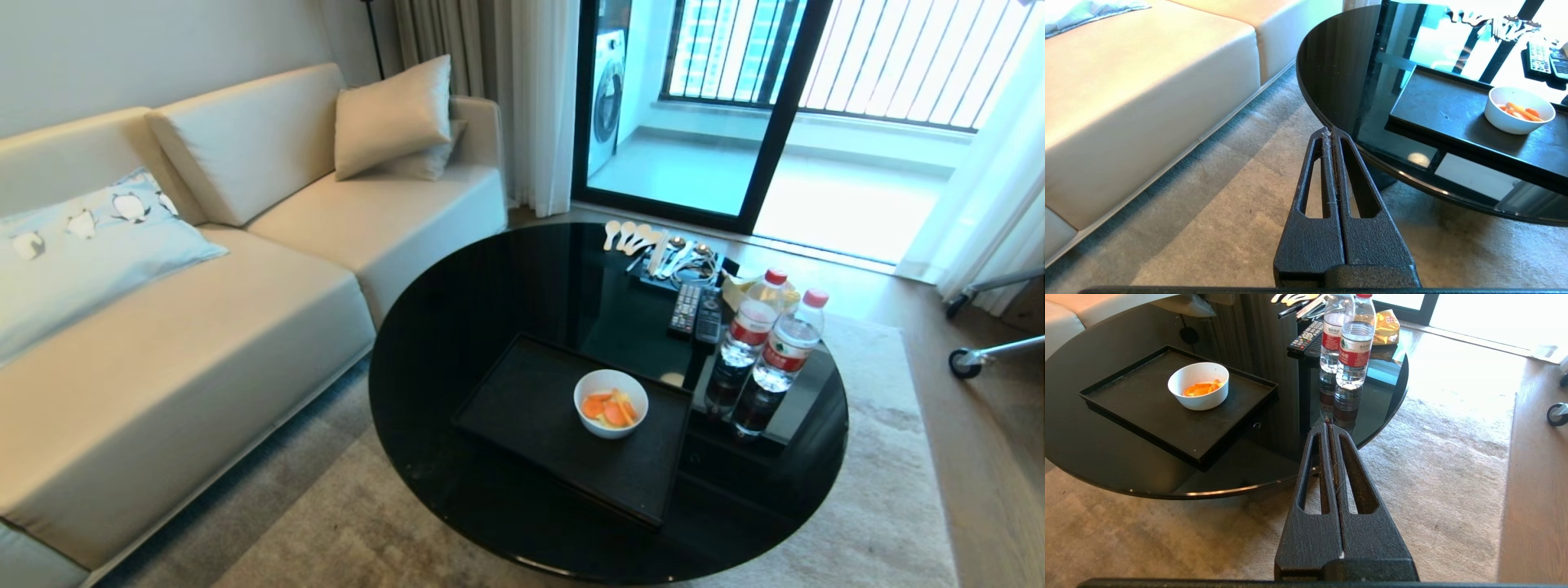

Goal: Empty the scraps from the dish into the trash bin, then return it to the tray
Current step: Pick up the bowl with leftover food

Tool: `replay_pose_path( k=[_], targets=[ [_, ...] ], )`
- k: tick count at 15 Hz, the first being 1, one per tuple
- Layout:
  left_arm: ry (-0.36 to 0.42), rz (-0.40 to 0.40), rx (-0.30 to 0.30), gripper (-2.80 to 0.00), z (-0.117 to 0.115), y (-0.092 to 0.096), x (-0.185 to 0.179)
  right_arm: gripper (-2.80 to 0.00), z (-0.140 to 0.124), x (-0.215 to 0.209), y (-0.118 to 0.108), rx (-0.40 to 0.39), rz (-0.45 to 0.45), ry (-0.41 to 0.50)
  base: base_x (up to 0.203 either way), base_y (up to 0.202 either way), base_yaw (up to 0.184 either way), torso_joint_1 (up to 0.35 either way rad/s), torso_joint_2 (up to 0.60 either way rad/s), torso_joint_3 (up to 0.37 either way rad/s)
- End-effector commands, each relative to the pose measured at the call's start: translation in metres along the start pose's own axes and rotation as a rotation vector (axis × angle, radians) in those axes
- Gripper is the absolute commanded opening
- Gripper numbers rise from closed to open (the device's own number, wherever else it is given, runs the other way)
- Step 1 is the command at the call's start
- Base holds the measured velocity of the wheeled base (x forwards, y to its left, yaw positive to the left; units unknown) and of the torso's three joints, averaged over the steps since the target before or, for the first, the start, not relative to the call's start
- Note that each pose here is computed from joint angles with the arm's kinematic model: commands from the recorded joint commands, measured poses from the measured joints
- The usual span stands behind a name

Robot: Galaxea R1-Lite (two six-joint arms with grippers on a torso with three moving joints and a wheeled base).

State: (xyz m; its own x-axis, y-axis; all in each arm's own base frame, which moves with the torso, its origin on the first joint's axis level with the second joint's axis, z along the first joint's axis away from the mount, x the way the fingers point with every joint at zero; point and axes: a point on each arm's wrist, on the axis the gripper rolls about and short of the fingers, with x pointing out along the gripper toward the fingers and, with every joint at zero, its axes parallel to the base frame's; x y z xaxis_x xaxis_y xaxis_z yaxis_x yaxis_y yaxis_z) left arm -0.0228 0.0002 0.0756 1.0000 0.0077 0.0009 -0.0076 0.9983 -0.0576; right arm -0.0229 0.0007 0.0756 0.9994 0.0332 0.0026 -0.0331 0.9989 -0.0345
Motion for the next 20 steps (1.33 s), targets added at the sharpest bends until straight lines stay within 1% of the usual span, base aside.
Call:
replay_pose_path(
  k=[1,20],
  targets=[
    [-0.001,0.0,-0.001,-2.8,0.0,0.0,0.0,-2.8,0.0001,0.0001,0.0,-0.001,0.001,0.001,0.0,0.0,0.0,0.0,0.0,0.0],
    [-0.001,0.0,-0.001,-2.8,0.0,0.0,0.0,-2.8,0.0001,0.0001,0.0,-0.001,0.001,0.001,0.0,0.0,0.0,0.0,0.0,0.0]
  ],
)
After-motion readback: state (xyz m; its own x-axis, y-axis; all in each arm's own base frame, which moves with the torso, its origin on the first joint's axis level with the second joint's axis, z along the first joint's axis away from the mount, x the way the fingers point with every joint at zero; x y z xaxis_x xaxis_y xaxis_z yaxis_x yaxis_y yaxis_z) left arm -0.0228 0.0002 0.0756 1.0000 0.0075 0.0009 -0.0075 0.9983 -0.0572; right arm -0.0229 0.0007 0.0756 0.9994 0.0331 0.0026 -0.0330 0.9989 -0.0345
